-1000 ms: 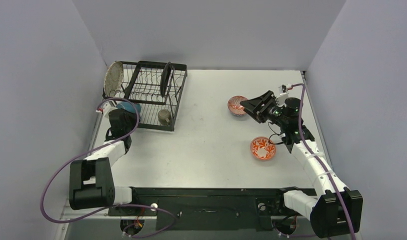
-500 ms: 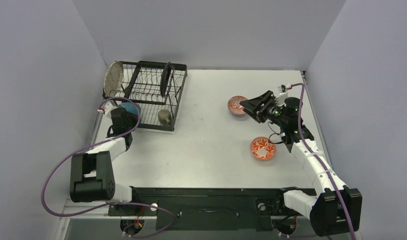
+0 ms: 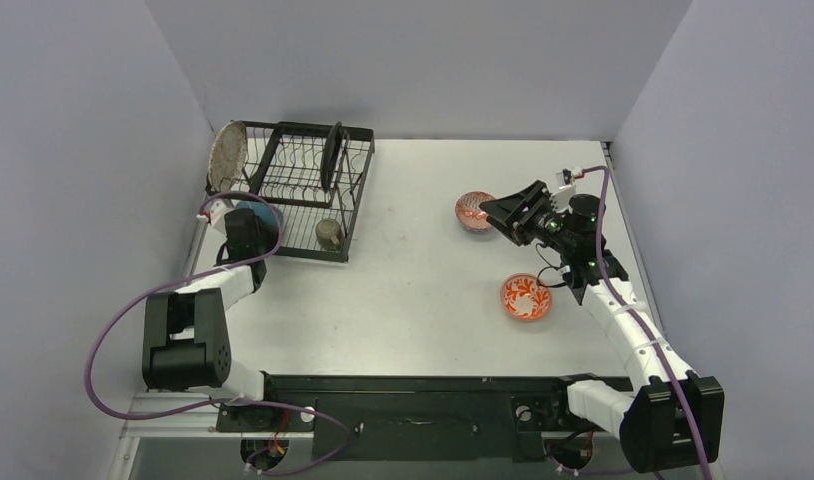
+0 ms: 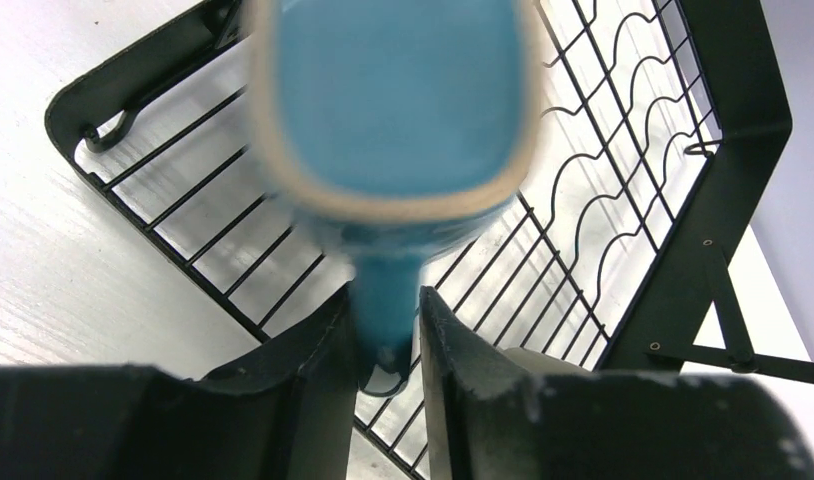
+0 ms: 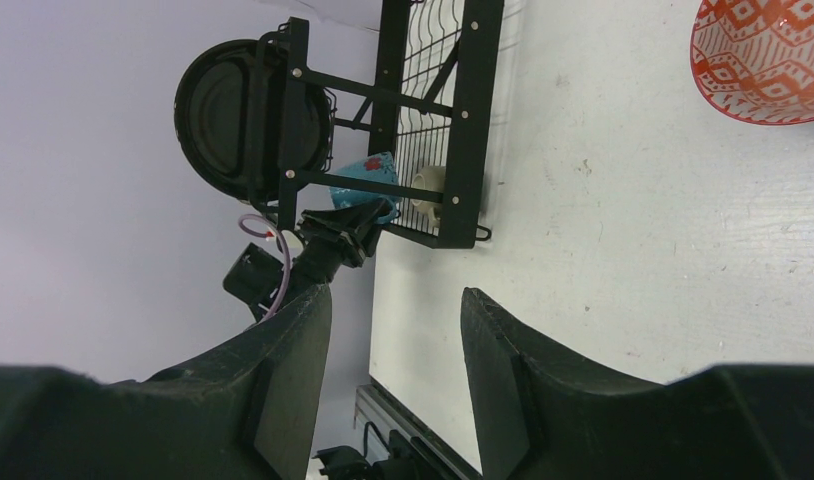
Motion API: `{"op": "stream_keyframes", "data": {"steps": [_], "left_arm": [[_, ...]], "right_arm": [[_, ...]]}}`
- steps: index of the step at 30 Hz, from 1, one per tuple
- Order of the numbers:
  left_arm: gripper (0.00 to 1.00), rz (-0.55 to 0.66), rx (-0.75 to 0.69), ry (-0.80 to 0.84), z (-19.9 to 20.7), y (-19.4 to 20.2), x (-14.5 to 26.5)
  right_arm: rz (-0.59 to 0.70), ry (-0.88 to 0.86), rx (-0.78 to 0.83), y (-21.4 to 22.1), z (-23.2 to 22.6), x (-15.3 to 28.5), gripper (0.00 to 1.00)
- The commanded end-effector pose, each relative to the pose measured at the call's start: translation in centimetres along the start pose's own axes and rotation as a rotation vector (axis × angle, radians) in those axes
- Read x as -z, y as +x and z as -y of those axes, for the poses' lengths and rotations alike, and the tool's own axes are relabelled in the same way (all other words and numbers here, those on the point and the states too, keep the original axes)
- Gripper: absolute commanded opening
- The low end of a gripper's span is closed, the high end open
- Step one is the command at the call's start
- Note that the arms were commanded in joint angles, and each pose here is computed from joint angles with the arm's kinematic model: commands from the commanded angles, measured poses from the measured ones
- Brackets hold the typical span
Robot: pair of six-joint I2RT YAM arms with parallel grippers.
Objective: Load the mixed dishes into the dish rack
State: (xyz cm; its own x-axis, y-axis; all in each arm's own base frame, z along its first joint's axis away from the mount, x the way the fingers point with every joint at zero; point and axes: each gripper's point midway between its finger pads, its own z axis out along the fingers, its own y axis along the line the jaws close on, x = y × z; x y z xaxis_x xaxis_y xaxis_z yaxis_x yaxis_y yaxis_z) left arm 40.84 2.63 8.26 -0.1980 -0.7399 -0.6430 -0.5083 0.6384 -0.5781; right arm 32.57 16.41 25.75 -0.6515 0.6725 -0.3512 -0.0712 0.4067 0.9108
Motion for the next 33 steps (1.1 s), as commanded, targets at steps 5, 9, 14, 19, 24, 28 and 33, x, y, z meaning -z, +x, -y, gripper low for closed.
{"op": "stream_keyframes", "data": {"steps": [5,9,14,19,24,28,33], "left_arm": [[0.29,0.103,0.029,0.063,3.2,-3.4,-0.3],[0.33,0.102,0.021,0.060,3.1,-3.5,-0.3],[0.42,0.105,0.012,0.061,3.1,-3.6,0.2],[0.53,0.100,0.009,0.057,3.0,-3.6,0.8],[0.62,0.097,0.006,0.065,2.9,-3.6,1.9],[0.66,0.102,-0.003,0.079,2.8,-3.6,3.0],[0.65,0.090,-0.006,0.102,2.7,-3.2,3.5]], "right_arm": [[0.017,-0.038,0.017,-0.6,-0.7,-0.1,0.47],[0.016,-0.038,0.017,-0.6,-0.7,-0.1,0.47],[0.017,-0.042,0.014,-0.7,-0.8,-0.2,0.47],[0.019,-0.043,0.018,-0.7,-0.8,-0.2,0.46],[0.019,-0.035,0.025,-0.7,-0.7,-0.2,0.46],[0.022,-0.024,0.036,-0.8,-0.6,-0.1,0.46],[0.024,-0.016,0.045,-0.8,-0.5,0.0,0.46]]}}
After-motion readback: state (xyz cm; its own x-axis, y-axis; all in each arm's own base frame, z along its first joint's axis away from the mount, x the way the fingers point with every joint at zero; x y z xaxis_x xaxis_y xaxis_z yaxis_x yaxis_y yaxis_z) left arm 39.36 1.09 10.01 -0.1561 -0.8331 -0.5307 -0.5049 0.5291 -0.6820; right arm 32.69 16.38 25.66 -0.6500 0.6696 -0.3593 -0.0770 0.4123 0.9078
